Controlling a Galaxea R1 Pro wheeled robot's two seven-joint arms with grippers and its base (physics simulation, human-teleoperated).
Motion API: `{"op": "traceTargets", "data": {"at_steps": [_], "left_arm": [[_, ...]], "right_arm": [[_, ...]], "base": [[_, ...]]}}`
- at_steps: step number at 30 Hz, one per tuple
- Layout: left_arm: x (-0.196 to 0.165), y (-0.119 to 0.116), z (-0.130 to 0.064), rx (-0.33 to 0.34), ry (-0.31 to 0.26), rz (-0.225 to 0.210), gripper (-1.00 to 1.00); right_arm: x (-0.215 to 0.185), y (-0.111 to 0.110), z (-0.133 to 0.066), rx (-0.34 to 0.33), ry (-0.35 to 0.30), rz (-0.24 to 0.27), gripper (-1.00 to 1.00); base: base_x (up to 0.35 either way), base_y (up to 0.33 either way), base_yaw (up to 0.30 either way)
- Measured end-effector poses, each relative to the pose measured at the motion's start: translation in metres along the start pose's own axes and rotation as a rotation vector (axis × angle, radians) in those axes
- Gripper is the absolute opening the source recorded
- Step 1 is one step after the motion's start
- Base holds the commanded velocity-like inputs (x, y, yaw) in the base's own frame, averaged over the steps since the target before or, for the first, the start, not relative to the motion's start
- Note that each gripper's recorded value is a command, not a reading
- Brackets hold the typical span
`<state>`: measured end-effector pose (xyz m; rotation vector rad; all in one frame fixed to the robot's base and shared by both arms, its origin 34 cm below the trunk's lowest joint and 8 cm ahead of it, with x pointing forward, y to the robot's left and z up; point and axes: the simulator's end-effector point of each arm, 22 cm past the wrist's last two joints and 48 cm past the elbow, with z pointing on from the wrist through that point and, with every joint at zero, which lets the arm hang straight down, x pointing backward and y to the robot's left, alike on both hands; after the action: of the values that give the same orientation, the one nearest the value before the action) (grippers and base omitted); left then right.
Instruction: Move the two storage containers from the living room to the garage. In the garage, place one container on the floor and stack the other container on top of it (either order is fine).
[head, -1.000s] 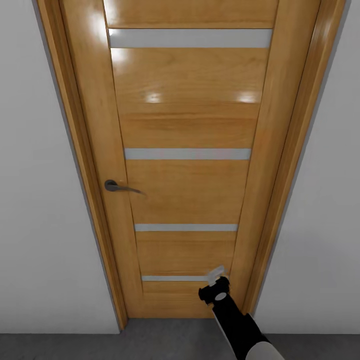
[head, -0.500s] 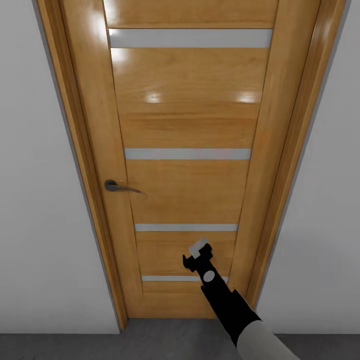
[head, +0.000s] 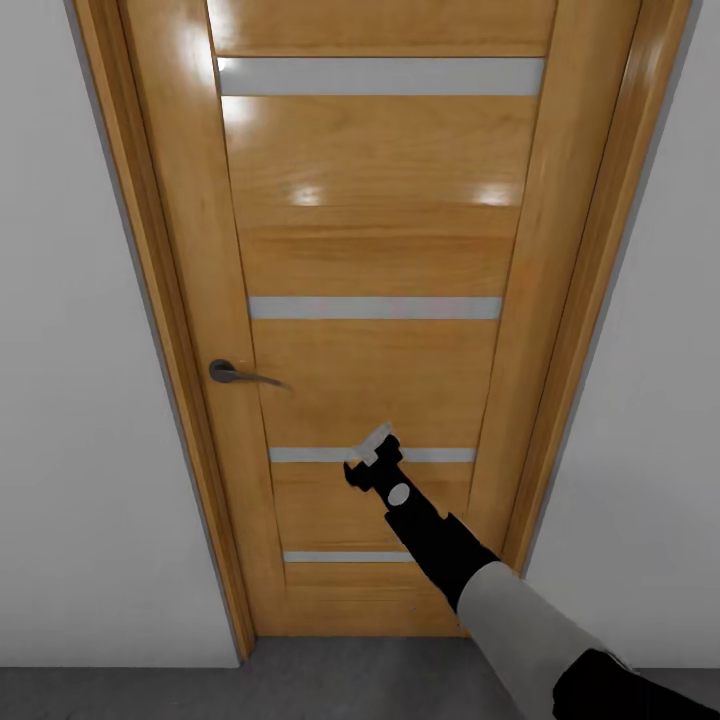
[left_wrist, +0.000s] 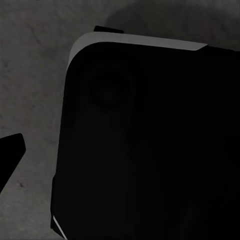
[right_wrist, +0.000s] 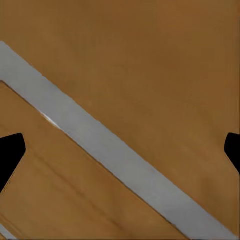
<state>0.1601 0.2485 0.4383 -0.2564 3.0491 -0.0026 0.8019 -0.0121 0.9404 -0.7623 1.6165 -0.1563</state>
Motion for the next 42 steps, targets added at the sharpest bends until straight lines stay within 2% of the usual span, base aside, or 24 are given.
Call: {"op": "traceTargets", "data": {"at_steps": [3, 6, 10, 23, 28, 42], "left_arm": [[0.0, -0.001, 0.0, 0.001, 0.0, 0.0, 1.0], [0.0, -0.001, 0.0, 0.001, 0.0, 0.0, 1.0], [0.0, -0.001, 0.0, 0.002, 0.0, 0.001, 1.0], [0.001, 0.0, 0.0, 0.0, 0.002, 0.002, 1.0], [0.001, 0.0, 0.0, 0.0, 0.001, 0.003, 1.0], [0.001, 0.0, 0.0, 0.0, 0.001, 0.003, 1.0]], "right_arm": [[-0.008, 0.018, 0.005, -0.052, -0.036, -0.056, 1.0], [-0.016, 0.017, 0.007, -0.056, -0.069, -0.07, 1.0], [-0.018, 0.012, 0.011, -0.054, -0.075, -0.083, 1.0], [-0.018, 0.012, 0.011, -0.056, -0.081, -0.089, 1.0], [-0.031, 0.009, 0.01, -0.043, -0.143, -0.082, 1.0], [-0.031, -0.001, 0.01, 0.003, -0.144, -0.074, 1.0]], "base": [[0.0, 0.0, 0.0], [0.0, 0.0, 0.0], [0.013, 0.0, 0.0], [0.238, 0.0, 0.0], [0.314, 0.0, 0.0], [0.312, 0.0, 0.0]]}}
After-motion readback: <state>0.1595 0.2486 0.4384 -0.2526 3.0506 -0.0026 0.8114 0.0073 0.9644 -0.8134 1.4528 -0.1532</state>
